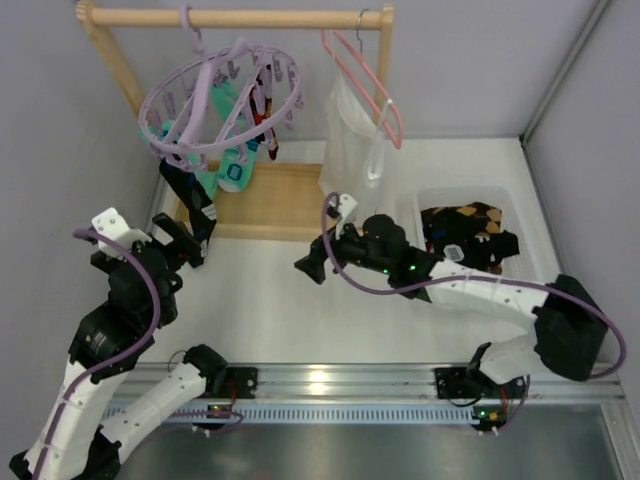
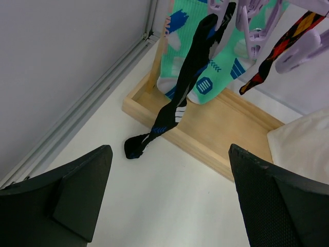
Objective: Remove the socks clipped to the hanger
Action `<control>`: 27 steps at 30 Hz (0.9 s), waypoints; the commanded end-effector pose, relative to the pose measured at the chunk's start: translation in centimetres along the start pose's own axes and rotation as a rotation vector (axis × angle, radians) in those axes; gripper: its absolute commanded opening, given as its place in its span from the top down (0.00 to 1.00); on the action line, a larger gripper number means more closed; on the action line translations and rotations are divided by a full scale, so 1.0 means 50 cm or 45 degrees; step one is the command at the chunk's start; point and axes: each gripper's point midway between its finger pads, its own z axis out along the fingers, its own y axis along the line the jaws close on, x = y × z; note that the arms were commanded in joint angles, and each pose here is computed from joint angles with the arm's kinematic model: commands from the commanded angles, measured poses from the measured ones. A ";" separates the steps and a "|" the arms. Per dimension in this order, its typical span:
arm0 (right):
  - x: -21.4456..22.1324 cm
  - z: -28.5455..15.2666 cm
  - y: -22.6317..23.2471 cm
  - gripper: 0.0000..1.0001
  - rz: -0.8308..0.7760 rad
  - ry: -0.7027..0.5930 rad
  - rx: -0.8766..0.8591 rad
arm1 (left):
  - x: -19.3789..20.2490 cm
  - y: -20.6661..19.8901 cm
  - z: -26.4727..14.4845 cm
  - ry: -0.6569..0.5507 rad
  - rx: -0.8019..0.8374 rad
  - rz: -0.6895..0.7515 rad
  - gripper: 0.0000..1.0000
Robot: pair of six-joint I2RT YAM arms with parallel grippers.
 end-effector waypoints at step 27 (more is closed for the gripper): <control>-0.072 -0.256 0.048 0.01 -0.133 -0.453 0.019 | 0.320 -0.023 0.326 0.102 -0.109 -0.002 0.01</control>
